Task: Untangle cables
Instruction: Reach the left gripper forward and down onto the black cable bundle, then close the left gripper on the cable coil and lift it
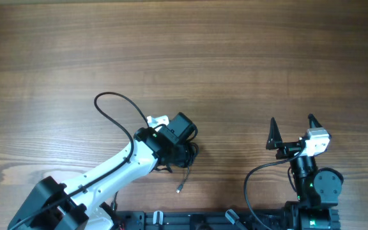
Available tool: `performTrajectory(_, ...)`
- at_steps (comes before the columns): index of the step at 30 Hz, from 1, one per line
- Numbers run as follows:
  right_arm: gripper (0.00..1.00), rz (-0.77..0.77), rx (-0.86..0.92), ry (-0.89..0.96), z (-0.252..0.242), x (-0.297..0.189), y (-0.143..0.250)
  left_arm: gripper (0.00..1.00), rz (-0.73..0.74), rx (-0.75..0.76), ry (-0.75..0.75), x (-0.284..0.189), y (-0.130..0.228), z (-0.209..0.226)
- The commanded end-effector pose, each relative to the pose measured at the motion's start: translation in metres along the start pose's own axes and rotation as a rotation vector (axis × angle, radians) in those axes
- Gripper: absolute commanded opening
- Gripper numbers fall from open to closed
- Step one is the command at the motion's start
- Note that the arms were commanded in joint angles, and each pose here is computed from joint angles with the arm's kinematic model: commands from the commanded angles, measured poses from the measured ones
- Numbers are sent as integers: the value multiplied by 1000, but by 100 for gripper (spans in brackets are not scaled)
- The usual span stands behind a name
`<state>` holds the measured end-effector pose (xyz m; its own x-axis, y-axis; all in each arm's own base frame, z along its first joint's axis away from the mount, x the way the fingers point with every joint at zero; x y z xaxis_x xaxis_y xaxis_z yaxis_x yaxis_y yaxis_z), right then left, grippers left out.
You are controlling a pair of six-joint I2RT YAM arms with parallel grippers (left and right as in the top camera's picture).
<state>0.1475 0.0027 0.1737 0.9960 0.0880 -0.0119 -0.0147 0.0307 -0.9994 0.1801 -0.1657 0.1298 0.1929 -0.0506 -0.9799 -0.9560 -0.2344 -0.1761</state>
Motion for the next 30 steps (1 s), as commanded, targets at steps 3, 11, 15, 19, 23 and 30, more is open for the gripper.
performTrajectory(3, 100, -8, -12, 2, 0, 0, -1, 69, -62, 12, -77, 6, -2, 6)
performTrajectory(11, 100, -8, -12, 2, 0, 0, -1, 100, -111, 665, -86, 14, -8, 0)
performTrajectory(15, 100, -8, -11, 2, 0, 0, -1, 100, -198, 927, -46, 12, -17, -13)
performTrajectory(19, 100, -8, -11, 2, 0, 0, -1, 100, -226, 1002, -36, 13, -20, -16)
performTrajectory(23, 100, -8, -12, 2, 0, 0, -1, 95, -190, 1013, -51, 15, -16, -11)
performTrajectory(30, 100, -8, -11, 2, 0, 0, -1, 96, -119, 1033, -56, 43, -13, -15)
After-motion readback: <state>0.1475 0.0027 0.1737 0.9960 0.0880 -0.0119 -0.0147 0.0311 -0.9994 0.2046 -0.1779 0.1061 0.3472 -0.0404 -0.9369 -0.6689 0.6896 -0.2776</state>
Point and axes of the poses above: each gripper's point midway between its finger pads, its own x axis out along the fingers, its own z axis along the line the jaws close on, y = z × x, the point moved 10 cm from there along -x, back along the fingers, and after that the axes turned 1 degree about x, right-handed, at the moved point
